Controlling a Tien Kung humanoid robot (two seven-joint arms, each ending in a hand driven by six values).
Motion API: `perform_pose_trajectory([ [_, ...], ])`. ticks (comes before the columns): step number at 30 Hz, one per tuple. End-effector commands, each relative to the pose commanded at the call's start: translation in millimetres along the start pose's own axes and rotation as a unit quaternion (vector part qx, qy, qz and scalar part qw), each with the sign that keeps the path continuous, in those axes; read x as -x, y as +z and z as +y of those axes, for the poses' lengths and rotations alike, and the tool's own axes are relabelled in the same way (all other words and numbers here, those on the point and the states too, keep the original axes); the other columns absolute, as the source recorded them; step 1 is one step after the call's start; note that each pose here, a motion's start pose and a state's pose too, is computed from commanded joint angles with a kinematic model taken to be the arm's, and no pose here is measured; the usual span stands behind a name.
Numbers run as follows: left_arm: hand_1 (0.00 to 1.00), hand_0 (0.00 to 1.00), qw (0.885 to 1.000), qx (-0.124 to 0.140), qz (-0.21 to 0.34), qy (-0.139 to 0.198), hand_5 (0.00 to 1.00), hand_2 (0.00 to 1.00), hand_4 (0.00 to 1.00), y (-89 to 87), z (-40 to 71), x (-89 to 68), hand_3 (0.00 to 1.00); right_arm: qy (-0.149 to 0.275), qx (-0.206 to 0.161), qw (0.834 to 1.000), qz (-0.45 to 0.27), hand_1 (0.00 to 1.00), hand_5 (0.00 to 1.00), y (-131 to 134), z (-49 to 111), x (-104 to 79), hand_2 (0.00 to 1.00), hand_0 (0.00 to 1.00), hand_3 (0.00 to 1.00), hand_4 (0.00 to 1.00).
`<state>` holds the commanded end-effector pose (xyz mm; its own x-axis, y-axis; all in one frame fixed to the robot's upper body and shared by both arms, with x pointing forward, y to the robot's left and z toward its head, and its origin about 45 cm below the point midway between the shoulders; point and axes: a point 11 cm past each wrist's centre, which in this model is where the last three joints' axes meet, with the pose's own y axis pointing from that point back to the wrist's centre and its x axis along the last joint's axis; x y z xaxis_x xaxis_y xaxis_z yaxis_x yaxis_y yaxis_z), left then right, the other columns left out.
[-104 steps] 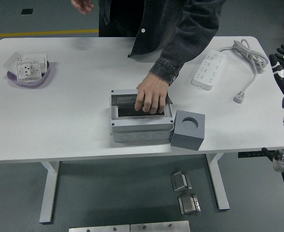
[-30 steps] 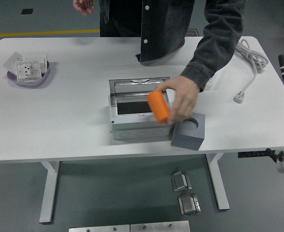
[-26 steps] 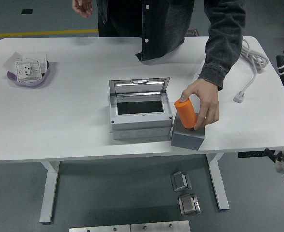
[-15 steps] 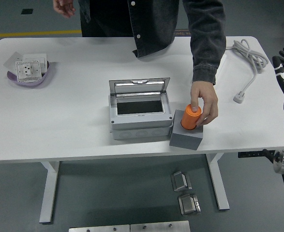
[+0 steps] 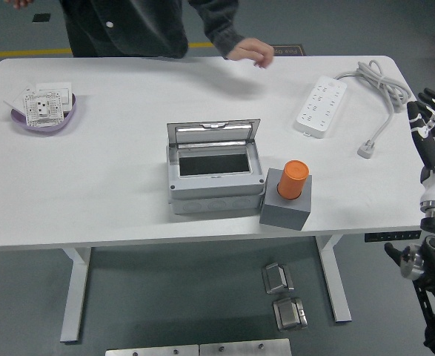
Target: Pick up the cylinder from the cube,place it in the box,flap close box
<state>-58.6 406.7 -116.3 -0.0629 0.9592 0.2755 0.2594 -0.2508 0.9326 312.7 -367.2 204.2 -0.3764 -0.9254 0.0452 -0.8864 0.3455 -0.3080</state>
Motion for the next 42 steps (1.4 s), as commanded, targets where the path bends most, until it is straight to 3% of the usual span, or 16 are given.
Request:
perform_pose_trajectory([
  [7,0.688,0.677,1.0,0.0,0.0,-0.002,0.009,0.59,0.487,-0.2,-0.1,2.7,0.709,-0.073,0.029,0.997,0.008,0.733,0.5,23,22.4,41.6,0.748,0.79,0.723,0.96],
  [8,0.689,0.677,1.0,-0.001,-0.001,-0.003,0.008,0.591,0.487,-0.2,-0.1,3.5,0.709,-0.089,0.036,0.995,0.01,0.72,0.432,28,25.1,49.2,0.746,0.75,0.731,0.948],
  [13,0.689,0.677,1.0,0.001,-0.002,-0.005,0.008,0.591,0.487,1.0,0.1,5.4,0.709,-0.145,0.058,0.987,0.019,0.72,0.432,40,35.6,75.4,0.746,0.75,0.731,0.948],
  [14,0.688,0.677,1.0,0.001,-0.002,-0.005,0.008,0.591,0.487,1.2,0.2,5.7,0.709,-0.154,0.061,0.986,0.02,0.745,0.174,41,37.9,79.4,0.791,0.756,0.825,0.854],
  [19,0.688,0.677,1.0,0.001,-0.003,-0.006,0.008,0.591,0.487,1.2,0.2,6.4,0.709,-0.193,0.079,0.978,0.024,0.745,0.142,50,51.5,96.1,0.791,0.756,0.832,0.826],
  [28,0.688,0.677,1.0,0.002,-0.003,-0.007,0.008,0.591,0.487,2.0,0.3,7.3,0.709,-0.217,0.094,0.971,0.032,0.741,0.152,57,59.9,103.3,0.776,0.747,0.821,0.827],
  [42,0.688,0.677,1.0,0.005,-0.004,-0.008,0.005,0.591,0.486,4.4,0.8,8.4,0.709,-0.221,0.103,0.969,0.036,0.725,0.163,60,61.2,106.3,0.734,0.718,0.797,0.832],
])
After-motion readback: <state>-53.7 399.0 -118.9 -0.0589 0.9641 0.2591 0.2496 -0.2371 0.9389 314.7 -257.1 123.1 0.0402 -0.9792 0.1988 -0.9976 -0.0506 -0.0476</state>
